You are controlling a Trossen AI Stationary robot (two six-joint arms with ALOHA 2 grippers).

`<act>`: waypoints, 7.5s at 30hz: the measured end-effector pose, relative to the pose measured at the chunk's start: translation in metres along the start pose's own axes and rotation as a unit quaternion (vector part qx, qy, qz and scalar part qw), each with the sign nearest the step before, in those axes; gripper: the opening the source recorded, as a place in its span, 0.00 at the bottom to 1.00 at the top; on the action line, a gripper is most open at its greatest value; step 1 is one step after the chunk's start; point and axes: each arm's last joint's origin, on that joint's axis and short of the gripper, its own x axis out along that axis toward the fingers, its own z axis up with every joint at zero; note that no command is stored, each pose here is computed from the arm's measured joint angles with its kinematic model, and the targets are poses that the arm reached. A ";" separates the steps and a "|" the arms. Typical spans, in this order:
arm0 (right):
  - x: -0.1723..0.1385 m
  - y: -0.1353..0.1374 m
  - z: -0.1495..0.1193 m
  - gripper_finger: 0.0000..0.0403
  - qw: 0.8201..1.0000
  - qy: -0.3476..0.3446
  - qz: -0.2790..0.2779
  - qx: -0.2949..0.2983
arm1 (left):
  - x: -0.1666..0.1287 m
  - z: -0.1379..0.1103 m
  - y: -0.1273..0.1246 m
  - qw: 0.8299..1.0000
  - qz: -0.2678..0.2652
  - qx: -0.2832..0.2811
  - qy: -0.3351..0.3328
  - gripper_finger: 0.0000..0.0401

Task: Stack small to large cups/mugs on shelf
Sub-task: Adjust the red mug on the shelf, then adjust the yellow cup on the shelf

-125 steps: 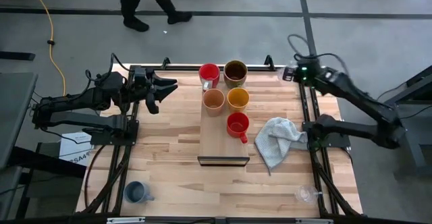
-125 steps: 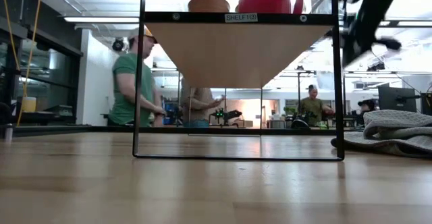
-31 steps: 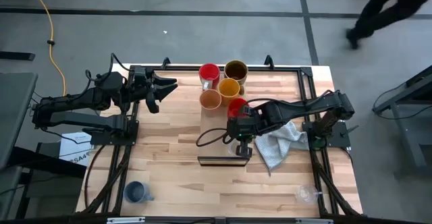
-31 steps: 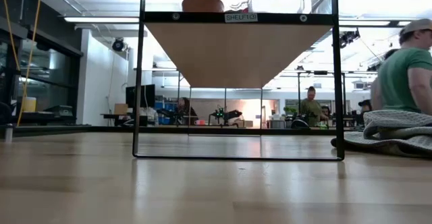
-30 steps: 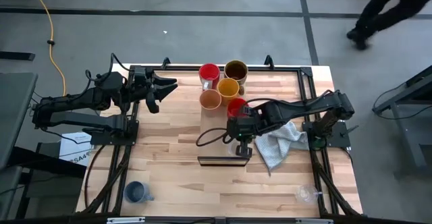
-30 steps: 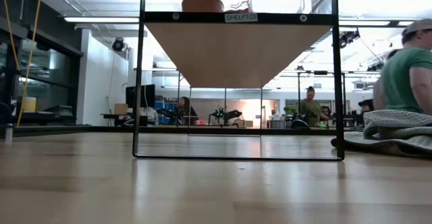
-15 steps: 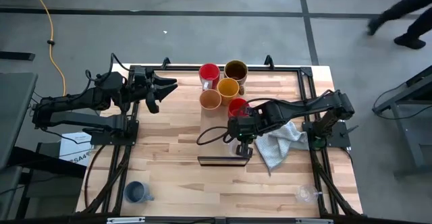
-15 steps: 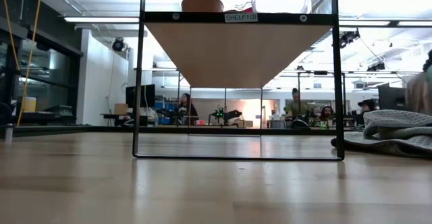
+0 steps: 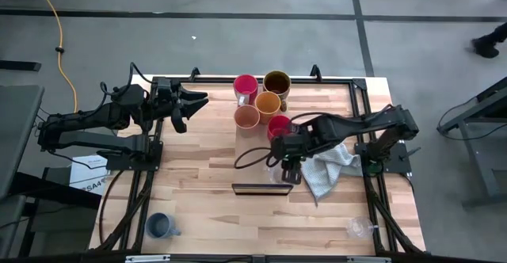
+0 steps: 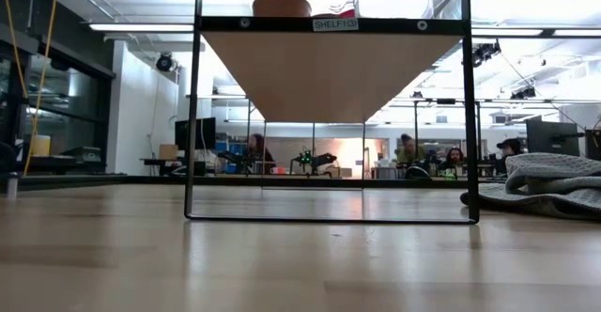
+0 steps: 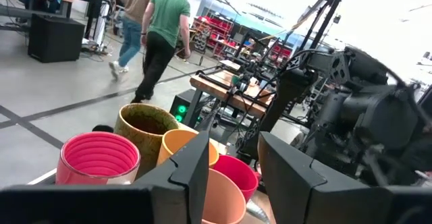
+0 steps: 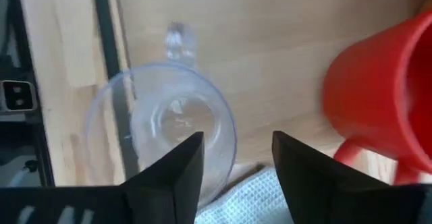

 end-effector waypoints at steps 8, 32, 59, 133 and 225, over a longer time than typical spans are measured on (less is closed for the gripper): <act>-0.051 -0.011 -0.005 0.44 0.998 -0.065 0.008 -0.024 | 0.000 0.000 0.000 1.000 0.000 0.000 0.000 0.29; -0.050 -0.116 0.041 0.00 0.980 -0.175 -0.081 0.040 | 0.000 0.000 0.000 1.000 0.000 0.000 0.000 0.29; -0.067 -0.116 -0.044 0.00 0.973 -0.171 -0.121 0.097 | 0.000 0.000 0.000 1.000 0.000 0.000 0.000 0.29; -0.020 -0.189 0.070 0.00 0.959 -0.256 -0.059 0.108 | 0.000 0.000 0.000 1.000 0.000 0.000 0.000 0.29; -0.016 -0.152 0.060 0.00 0.982 -0.162 -0.009 0.092 | 0.000 0.000 0.000 1.000 0.001 0.004 0.000 0.29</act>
